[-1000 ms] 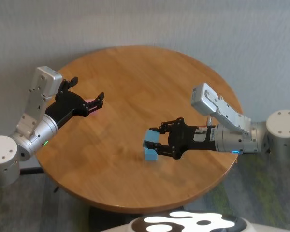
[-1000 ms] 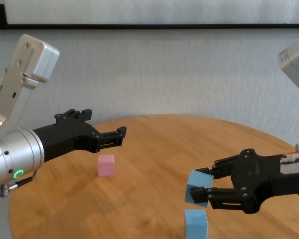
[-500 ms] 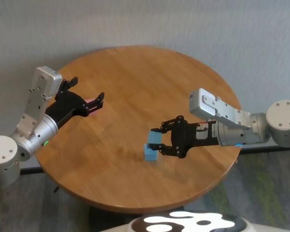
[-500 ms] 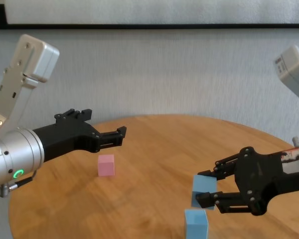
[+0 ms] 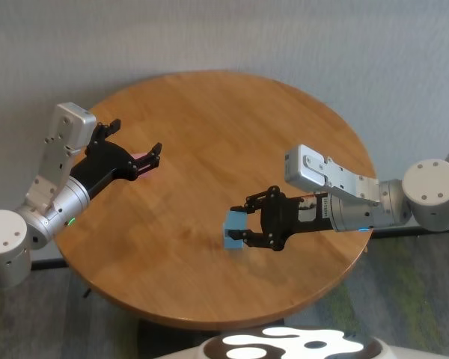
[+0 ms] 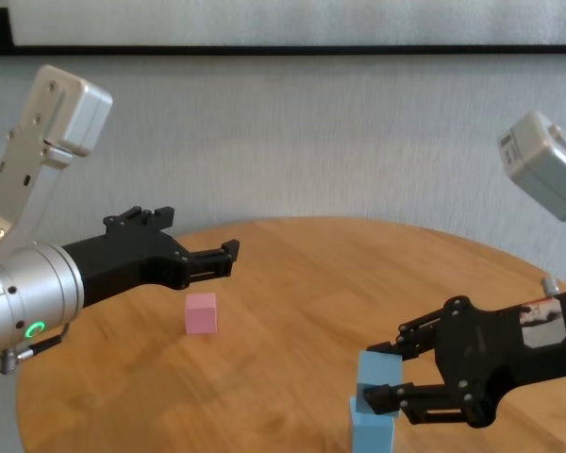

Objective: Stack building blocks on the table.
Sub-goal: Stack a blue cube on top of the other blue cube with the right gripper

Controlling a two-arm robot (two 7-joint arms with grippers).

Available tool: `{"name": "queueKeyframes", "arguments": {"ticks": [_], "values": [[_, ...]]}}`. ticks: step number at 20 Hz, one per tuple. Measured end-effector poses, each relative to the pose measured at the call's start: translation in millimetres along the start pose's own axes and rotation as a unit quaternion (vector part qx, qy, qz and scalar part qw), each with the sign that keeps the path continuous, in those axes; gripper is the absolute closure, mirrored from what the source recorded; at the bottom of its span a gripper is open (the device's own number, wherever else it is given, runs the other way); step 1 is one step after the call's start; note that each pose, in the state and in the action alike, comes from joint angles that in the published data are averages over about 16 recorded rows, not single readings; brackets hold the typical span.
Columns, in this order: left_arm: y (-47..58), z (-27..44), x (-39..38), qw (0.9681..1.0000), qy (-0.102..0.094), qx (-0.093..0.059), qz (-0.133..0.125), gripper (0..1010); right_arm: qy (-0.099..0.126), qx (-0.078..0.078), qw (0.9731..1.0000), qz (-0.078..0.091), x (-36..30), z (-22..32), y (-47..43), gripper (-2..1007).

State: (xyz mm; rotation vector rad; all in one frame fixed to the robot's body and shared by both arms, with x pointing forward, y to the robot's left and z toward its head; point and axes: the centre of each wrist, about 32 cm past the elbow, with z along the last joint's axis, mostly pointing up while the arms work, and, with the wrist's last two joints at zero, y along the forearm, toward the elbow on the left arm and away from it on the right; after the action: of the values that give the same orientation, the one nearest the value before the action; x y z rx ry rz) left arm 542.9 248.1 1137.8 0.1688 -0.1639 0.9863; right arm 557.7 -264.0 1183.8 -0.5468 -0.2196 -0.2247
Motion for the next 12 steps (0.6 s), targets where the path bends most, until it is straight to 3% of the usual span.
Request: {"name": "queueKeyframes", "arguments": {"ticks": [12], "values": [[0.0, 0.0, 0.0, 1.0, 0.0, 0.0, 0.0, 10, 0.01, -0.003, 0.9999, 0.003, 2.1, -6.1, 10.0, 643]]}}
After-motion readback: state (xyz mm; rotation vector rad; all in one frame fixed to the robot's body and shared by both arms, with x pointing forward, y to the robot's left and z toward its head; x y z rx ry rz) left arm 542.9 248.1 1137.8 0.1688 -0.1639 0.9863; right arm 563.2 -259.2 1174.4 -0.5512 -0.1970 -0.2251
